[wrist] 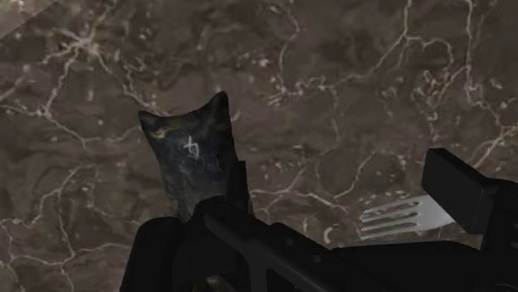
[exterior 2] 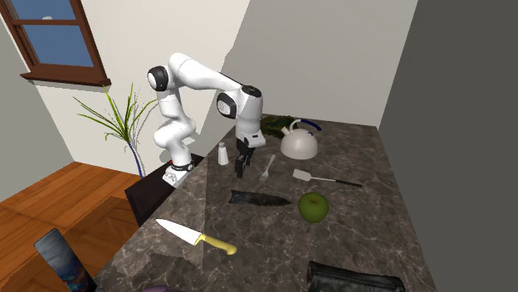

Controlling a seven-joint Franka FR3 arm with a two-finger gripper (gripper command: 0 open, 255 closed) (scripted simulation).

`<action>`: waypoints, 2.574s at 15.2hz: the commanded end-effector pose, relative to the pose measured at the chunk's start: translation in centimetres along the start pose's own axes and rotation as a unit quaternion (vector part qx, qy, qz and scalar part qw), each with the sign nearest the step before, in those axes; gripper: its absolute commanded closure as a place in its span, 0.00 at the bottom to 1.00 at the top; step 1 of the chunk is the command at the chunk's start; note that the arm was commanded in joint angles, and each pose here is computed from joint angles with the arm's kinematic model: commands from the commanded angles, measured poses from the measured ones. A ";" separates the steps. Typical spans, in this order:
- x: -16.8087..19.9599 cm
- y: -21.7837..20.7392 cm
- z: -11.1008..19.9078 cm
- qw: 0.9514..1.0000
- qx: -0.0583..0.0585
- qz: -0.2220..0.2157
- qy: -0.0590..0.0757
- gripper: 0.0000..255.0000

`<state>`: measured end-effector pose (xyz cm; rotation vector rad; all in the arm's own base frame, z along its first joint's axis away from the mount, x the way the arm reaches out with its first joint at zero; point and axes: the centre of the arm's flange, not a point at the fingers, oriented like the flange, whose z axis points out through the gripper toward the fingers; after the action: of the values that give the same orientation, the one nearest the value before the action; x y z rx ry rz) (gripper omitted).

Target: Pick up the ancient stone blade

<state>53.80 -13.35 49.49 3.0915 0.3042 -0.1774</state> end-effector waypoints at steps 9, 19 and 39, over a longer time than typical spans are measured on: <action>10.1 6.8 1.4 0.999 -0.007 -0.044 -0.004 0.00; 10.5 6.8 5.3 0.999 -0.007 -0.044 -0.004 1.00; 9.8 6.9 -0.4 0.999 -0.007 -0.044 -0.004 1.00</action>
<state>64.81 -18.19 48.31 3.0650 0.4404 -0.1903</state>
